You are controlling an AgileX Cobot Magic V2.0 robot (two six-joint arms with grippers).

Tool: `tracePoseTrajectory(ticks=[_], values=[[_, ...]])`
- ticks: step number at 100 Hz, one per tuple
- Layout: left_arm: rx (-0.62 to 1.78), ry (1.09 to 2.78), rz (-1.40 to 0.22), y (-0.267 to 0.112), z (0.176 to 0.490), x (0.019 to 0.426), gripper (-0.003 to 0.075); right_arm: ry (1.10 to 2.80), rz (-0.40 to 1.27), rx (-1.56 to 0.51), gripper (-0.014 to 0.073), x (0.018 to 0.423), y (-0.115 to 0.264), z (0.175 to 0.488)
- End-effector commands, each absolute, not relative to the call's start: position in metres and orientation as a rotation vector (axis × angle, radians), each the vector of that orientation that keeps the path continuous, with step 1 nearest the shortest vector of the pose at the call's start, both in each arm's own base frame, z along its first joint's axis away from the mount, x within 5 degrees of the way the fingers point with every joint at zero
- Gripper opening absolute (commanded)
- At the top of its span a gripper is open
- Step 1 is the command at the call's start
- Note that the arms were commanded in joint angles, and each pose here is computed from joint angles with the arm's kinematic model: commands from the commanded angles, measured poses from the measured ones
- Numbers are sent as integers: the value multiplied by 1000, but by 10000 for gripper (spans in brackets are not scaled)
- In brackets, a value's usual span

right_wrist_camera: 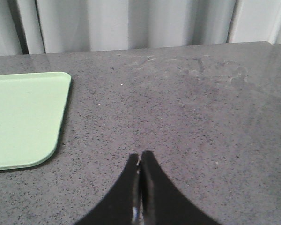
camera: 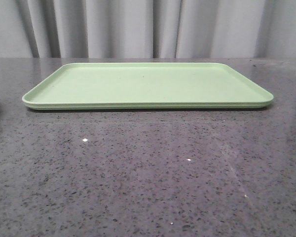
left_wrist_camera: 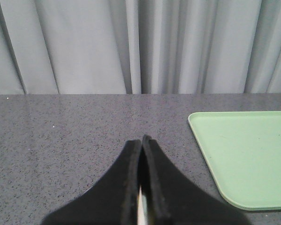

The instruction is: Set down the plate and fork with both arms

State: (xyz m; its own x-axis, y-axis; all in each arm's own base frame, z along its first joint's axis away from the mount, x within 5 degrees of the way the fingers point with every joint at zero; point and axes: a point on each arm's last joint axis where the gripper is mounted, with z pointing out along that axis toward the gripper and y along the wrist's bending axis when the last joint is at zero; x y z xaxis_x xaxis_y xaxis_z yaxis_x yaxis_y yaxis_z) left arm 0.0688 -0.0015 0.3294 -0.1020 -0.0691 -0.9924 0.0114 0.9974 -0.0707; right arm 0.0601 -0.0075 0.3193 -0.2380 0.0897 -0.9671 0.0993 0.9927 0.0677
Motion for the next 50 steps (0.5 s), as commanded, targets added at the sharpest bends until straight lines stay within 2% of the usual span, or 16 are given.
tracePoseTrajectory(ticks=[1,18,30,39,50], values=[[-42,1645,-49,-1,350,79,-20,1776,-48,114,-69,69,-9,343],[-33,1719,-26,0,352,94,-18,1856,-53,126,-61,82,-9,351],[-32,1729,-23,0,352,97,8,1878,-43,132,38,85,-9,349],[-31,1729,-21,0,352,97,107,1878,-43,132,181,85,-9,349],[-30,1730,-19,0,352,97,291,1884,-40,135,371,85,-9,348]])
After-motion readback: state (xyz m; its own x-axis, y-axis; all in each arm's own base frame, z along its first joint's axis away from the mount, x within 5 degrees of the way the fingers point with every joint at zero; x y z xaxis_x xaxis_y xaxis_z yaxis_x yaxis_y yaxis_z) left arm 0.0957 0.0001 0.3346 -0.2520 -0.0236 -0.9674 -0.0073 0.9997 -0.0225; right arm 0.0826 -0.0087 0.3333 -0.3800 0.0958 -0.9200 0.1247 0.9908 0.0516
